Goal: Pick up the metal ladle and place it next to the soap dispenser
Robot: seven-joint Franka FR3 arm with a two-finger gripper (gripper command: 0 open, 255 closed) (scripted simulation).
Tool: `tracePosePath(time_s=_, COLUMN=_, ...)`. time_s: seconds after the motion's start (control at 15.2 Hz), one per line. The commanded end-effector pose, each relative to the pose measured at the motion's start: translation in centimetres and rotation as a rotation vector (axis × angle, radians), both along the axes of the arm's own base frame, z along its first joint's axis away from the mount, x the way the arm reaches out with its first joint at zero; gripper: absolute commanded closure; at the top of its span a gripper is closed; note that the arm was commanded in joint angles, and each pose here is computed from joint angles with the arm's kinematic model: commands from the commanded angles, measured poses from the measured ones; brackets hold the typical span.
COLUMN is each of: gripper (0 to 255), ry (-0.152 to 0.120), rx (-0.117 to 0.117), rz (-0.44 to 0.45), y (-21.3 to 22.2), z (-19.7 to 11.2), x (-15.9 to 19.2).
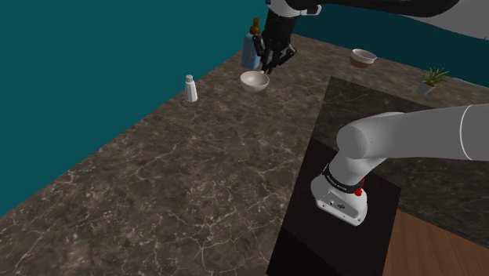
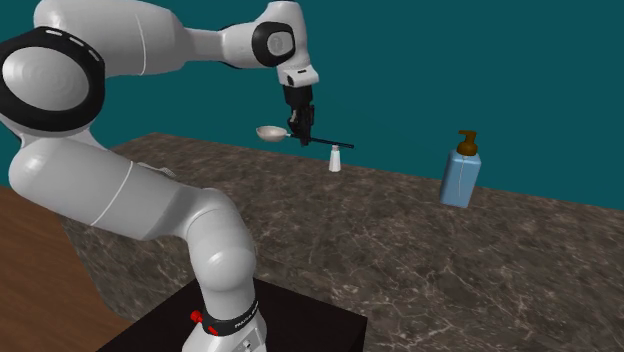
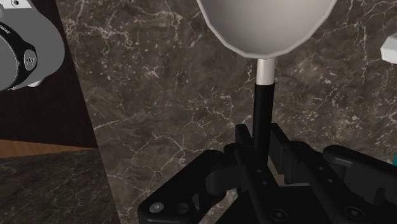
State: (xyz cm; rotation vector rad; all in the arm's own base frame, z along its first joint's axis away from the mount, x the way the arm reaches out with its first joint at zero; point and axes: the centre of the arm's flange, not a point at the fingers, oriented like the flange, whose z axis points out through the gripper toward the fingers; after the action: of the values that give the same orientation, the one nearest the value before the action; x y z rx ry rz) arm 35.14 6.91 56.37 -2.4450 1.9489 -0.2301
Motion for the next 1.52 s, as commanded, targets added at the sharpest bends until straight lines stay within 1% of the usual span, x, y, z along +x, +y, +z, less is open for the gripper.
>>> tracePosePath(time_s=0.0, gripper=255, ry=0.000, rx=0.000, rz=0.000, y=0.1, z=1.1, x=-0.1)
tracePosePath(time_s=0.99, gripper=255, ry=0.000, rx=0.000, rz=0.000, y=0.1, z=9.0, x=-0.1)
tracePosePath(time_s=1.45, gripper=255, ry=0.000, rx=0.000, rz=0.000, y=-8.4, z=9.0, x=3.3)
